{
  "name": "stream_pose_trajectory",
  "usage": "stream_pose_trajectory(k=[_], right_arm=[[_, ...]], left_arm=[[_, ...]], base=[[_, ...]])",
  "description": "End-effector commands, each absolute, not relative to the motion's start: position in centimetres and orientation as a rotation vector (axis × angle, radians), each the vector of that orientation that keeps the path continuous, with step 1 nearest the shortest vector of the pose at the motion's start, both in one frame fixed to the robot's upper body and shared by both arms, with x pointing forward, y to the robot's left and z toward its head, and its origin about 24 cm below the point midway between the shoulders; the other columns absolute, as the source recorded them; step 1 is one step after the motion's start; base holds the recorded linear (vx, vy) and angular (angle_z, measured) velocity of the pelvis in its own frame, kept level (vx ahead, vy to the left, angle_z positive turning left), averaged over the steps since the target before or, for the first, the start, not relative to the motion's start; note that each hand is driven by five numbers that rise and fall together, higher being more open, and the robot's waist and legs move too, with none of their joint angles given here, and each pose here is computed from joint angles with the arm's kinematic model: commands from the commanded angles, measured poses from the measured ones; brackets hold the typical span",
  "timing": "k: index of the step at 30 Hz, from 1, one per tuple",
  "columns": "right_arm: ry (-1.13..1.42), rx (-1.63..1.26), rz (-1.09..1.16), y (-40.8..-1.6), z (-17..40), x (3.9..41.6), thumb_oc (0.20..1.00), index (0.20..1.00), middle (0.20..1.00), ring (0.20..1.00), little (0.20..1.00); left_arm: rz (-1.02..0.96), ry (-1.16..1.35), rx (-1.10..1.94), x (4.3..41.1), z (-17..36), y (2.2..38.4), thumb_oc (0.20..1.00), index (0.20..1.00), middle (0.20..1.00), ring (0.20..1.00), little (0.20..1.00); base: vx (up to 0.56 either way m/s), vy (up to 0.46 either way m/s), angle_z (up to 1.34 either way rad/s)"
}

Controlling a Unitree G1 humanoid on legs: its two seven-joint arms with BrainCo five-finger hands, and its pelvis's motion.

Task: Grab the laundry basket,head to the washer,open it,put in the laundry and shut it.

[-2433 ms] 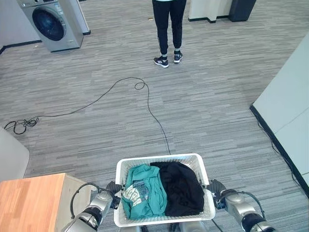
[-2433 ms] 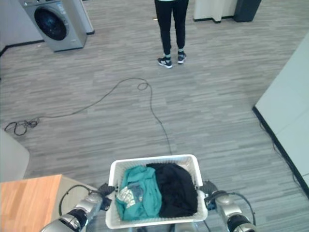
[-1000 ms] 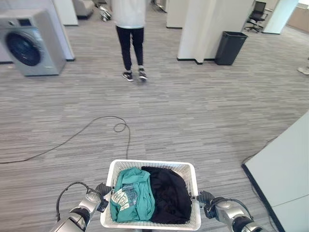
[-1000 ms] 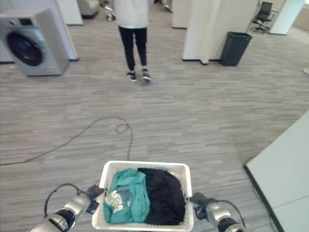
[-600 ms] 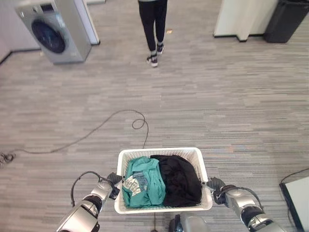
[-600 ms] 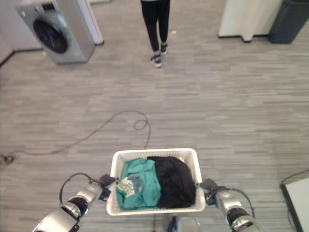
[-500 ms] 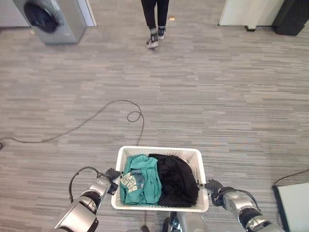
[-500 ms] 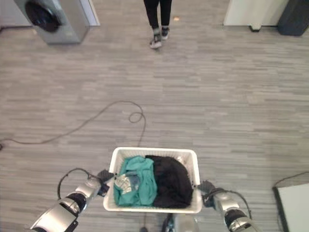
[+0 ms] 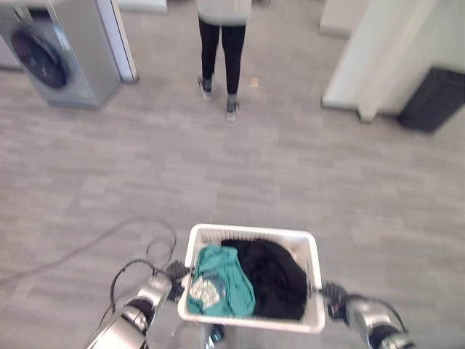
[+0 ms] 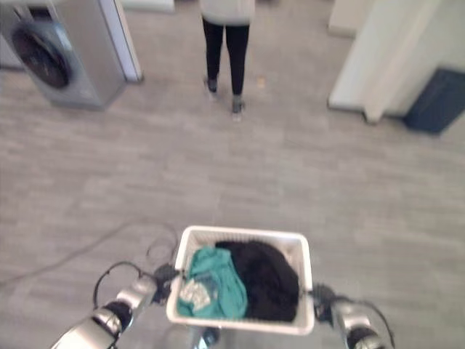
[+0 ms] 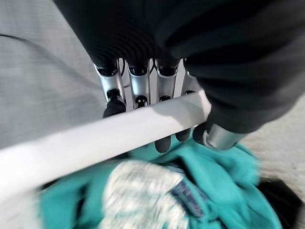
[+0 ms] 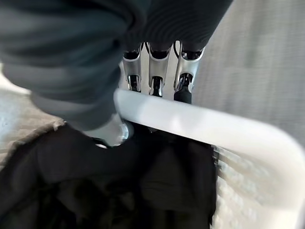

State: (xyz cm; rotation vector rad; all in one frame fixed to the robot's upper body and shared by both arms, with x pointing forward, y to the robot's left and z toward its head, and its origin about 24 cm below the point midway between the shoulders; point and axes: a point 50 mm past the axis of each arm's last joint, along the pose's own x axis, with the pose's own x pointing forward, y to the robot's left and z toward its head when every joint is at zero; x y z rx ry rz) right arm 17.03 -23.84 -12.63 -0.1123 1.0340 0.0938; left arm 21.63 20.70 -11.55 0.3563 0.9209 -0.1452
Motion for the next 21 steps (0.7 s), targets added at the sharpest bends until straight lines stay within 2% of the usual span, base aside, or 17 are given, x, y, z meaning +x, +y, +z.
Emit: stream_pose_trajectory(k=[1, 6, 11, 17, 21], right_arm=[[0.895, -0.087, 0.193, -21.8, -10.4, 21.5, 0.200, 0.200, 0.200, 0.200, 0.200], [0.889, -0.041, 0.236, -20.1, -10.8, 21.2, 0.200, 0.200, 0.200, 0.200, 0.200], [0.900, -0.028, 0.248, -20.0, -11.1, 20.7, 0.200, 0.200, 0.200, 0.200, 0.200], [0.933, 0.001, 0.190, -20.8, -11.7, 19.8, 0.200, 0.200, 0.200, 0.200, 0.200], [0.988, 0.020, 0.168, -21.8, -12.4, 17.8, 0.200, 0.200, 0.200, 0.200, 0.200]], left_arm=[[-0.139, 0.814, 0.241, 25.6, -9.5, 18.0, 0.200, 0.200, 0.200, 0.200, 0.200], [-0.148, 0.821, 0.253, 25.2, -9.7, 18.2, 0.200, 0.200, 0.200, 0.200, 0.200], [-0.133, 0.831, 0.248, 25.1, -9.7, 18.5, 0.200, 0.200, 0.200, 0.200, 0.200], [-0.145, 0.843, 0.267, 25.0, -9.9, 18.8, 0.200, 0.200, 0.200, 0.200, 0.200], [-0.165, 0.904, 0.245, 23.2, -11.2, 18.3, 0.200, 0.200, 0.200, 0.200, 0.200]], base=[[0.54, 0.204, -0.50], [0.48, 0.264, -0.75], [0.49, 0.216, 0.43], [0.56, -0.044, 0.97], [0.64, -0.135, 0.69]])
